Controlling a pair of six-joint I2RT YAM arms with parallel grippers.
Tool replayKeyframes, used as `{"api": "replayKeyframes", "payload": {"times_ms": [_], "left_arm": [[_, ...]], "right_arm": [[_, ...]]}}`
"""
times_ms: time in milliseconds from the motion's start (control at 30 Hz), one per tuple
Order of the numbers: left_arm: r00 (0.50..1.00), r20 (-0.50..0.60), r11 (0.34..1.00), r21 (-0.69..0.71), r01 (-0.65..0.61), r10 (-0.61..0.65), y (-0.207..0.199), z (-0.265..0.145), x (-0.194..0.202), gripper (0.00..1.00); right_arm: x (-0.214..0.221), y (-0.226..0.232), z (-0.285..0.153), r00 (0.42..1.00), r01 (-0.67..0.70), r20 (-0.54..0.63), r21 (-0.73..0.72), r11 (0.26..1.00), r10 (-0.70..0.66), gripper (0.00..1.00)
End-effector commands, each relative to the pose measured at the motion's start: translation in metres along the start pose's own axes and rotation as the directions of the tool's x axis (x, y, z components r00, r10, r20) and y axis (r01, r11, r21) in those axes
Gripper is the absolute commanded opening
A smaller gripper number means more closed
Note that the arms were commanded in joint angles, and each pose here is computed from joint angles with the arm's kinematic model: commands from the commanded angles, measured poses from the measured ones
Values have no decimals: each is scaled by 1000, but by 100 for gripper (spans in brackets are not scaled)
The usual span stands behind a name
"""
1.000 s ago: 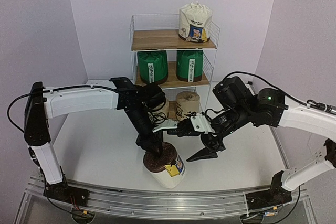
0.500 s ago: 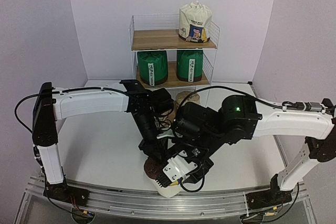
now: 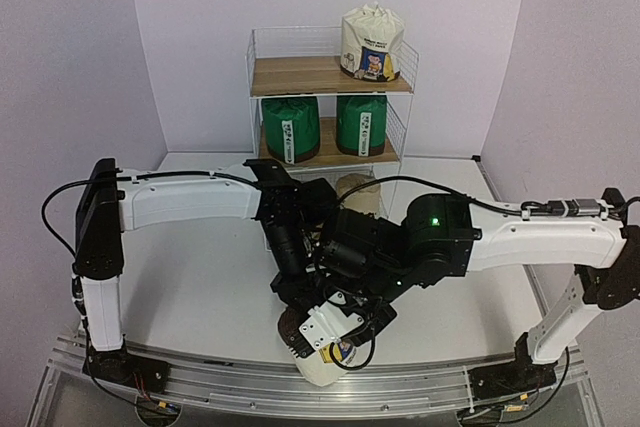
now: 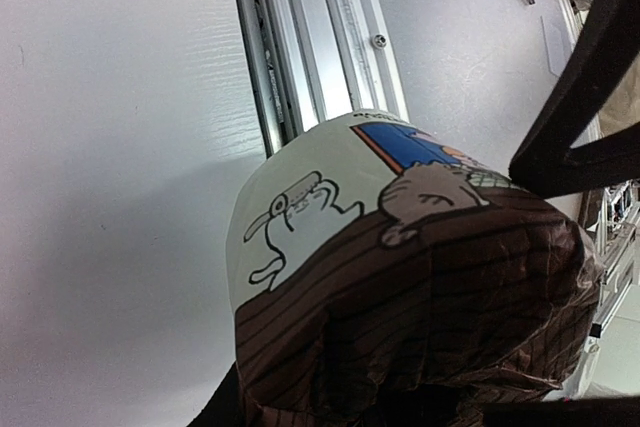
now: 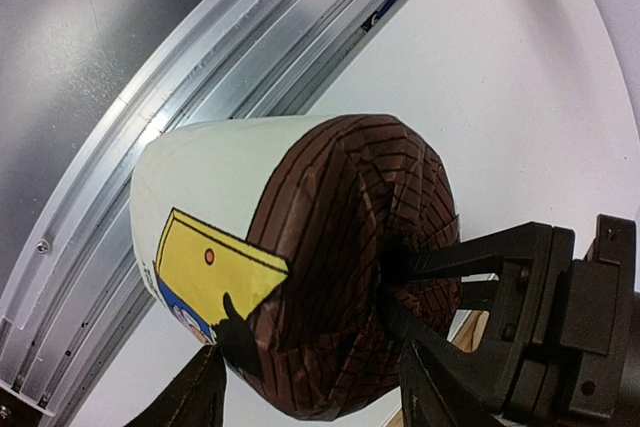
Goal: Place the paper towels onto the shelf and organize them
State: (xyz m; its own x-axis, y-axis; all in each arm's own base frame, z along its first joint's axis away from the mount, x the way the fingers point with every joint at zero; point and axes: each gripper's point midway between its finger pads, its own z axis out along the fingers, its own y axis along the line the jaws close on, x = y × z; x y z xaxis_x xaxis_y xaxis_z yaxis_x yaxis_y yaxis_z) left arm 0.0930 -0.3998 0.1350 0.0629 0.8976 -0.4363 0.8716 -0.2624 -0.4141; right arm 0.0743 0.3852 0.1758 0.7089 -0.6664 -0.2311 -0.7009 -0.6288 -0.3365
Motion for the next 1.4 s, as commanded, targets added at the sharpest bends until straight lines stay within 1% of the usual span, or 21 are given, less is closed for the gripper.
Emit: {"api": "replayKeyframes", "payload": {"times_ms": [0, 100, 267, 433, 467, 567, 700, 767, 833, 933, 1000, 1100, 1200, 1233, 1300, 1333, 1367], "left_arm": [[990, 114, 992, 83, -95, 86, -30, -21, -27, 6], [986, 138, 990, 92, -110, 97, -37, -27, -30, 7], [982, 152, 989, 80, -124, 111, -40, -32, -34, 9], [985, 132, 990, 74, -121, 110, -39, -32, -39, 10], [985, 132, 989, 77, -123, 112, -40, -33, -40, 10], [985, 129, 989, 74, -127, 117, -41, -33, -40, 10], [984, 133, 990, 57, -127, 118, -41, -36, -41, 11], [985, 128, 992, 40, -122, 116, -40, -37, -43, 13], [985, 125, 992, 23, -120, 117, -40, -39, -45, 16], [986, 121, 993, 5, -119, 118, -39, -41, -47, 17], [985, 123, 993, -4, -117, 117, -39, -43, -49, 21], [985, 126, 993, -15, -119, 120, -38, -47, -51, 30], [985, 129, 992, -62, -109, 116, -35, -54, -56, 39], [984, 140, 991, -91, -94, 106, -32, -59, -60, 46], [981, 170, 989, -132, -68, 91, -32, -71, -68, 83], [978, 183, 986, -149, -68, 95, -34, -77, -71, 99], [975, 198, 982, -174, -68, 103, -34, -83, -74, 99]], "right_arm": [[-7, 2, 2, 1000, 16, -1, 29, 999, -16, 56], [-6, 6, 1, 1000, 25, -13, 36, 999, -24, 56], [-14, 13, 0, 999, 44, 16, 14, 999, -44, 55], [-14, 13, 10, 999, 47, 0, -1, 999, -47, 52], [-14, 12, 11, 999, 47, -4, -3, 999, -47, 50], [-14, 11, 12, 999, 42, -11, -1, 999, -42, 39], [-15, 10, 10, 999, 43, -7, 7, 999, -43, 18], [-15, 8, 9, 999, 50, -8, 13, 999, -50, 8], [-15, 7, 9, 998, 61, -12, 16, 998, -61, 1], [-14, 5, 10, 998, 67, -25, 21, 998, -66, 0], [-12, 4, 11, 997, 73, -36, 24, 997, -72, 0], [-10, 3, 11, 996, 82, -49, 30, 996, -80, 0], [-7, 0, 7, 995, 83, -63, 51, 995, -80, 0], [-6, -1, 5, 995, 82, -68, 60, 995, -78, 0], [-3, -3, 1, 995, 78, -76, 78, 994, -72, 0], [-1, -3, -2, 994, 74, -80, 87, 993, -67, 0], [0, -3, -4, 994, 72, -84, 95, 993, -64, 0]]}}
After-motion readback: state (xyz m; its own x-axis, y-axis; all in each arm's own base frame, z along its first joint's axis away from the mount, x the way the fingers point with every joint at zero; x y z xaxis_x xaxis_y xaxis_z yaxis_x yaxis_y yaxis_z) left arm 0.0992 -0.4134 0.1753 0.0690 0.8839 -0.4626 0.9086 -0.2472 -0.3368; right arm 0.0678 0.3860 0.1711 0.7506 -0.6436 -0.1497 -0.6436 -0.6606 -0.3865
